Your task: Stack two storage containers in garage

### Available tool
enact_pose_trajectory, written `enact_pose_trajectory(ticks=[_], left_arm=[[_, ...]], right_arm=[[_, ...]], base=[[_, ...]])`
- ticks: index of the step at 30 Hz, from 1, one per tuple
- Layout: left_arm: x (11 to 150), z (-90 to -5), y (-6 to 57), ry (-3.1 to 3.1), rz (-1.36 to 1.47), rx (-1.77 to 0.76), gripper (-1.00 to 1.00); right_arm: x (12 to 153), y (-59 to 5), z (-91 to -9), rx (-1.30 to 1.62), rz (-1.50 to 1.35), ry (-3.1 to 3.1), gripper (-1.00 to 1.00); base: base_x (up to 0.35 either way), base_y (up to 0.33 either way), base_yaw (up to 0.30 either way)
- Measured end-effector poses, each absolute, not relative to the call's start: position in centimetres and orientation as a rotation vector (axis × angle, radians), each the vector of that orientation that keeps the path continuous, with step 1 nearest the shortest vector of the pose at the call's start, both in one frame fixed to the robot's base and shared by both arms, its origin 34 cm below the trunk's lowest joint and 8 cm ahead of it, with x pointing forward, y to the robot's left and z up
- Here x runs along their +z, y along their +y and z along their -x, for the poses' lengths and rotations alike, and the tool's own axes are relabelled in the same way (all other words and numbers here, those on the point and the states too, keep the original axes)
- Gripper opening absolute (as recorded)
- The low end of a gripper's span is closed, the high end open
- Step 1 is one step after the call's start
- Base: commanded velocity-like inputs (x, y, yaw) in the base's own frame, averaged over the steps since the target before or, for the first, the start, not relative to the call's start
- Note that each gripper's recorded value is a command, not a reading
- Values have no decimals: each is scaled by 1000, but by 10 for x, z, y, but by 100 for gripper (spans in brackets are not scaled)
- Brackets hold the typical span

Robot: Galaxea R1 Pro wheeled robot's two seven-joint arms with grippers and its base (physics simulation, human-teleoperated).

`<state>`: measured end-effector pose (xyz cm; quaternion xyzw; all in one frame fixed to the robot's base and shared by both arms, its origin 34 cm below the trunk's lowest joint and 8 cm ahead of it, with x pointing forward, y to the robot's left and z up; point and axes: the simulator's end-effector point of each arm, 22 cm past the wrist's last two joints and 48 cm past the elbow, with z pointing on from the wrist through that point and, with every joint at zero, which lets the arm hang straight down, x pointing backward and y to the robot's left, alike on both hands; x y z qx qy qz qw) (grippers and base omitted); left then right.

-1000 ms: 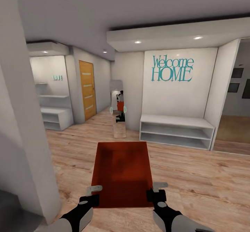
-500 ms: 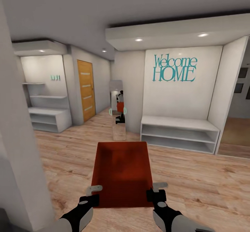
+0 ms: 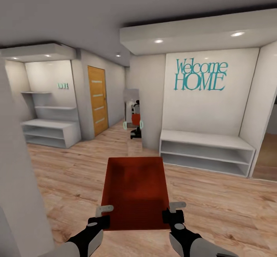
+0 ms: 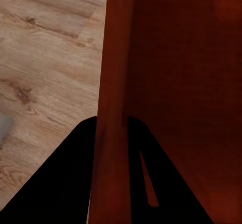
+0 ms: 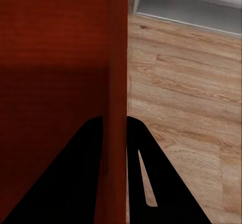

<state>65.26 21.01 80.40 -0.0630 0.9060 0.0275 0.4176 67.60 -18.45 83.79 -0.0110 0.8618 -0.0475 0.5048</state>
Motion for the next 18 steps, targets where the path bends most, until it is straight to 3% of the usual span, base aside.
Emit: enact_pose_trajectory(ticks=[5,18], left_arm=[[804,-653,210,2273,158,69,-100],[804,-652,210,2274,159,68,-100]], right_arm=[[838,-185,-676,-114,26,2080,-100],[838,-185,-676,-115,27,2081,-100]], base=[[323,0,154],[323,0,10]])
